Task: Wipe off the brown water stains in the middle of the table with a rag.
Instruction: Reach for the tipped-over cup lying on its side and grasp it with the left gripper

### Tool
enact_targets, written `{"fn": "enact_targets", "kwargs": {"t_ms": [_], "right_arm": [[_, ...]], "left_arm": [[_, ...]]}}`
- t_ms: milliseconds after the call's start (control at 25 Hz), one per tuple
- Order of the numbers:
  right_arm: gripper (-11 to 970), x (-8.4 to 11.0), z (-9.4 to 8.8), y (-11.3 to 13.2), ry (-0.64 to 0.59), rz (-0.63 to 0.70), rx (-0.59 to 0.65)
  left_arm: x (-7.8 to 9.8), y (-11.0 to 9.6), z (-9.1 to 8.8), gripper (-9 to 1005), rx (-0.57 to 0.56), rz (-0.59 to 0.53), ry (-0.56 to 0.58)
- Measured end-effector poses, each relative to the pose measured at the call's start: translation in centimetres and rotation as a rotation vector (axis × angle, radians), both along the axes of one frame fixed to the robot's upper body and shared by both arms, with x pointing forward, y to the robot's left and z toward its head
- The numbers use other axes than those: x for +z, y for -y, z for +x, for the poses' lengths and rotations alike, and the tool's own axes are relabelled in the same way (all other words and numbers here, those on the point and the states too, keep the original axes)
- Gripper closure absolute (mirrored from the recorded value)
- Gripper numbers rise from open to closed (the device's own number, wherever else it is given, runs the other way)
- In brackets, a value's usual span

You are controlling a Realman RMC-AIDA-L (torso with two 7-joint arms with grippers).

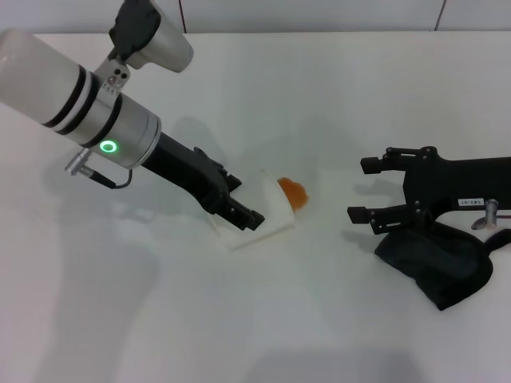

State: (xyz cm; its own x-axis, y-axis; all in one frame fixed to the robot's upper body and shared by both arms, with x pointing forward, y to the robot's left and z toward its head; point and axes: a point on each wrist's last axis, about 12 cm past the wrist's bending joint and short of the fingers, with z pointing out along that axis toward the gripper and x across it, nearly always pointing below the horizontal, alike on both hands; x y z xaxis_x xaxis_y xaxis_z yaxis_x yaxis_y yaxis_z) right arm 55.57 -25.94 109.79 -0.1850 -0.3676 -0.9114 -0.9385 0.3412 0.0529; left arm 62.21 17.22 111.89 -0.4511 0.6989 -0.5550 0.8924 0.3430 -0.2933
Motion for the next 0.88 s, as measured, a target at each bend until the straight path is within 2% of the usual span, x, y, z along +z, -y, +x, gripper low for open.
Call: {"fn": "enact_targets", "kwargs": {"t_ms": [880], "right_arm": [[89, -0.05, -0.02, 0.00, -0.002, 0.001, 0.000]], "left_arm": [[-0.82, 0.08, -0.43, 148, -0.015, 0.028, -0.014]]}}
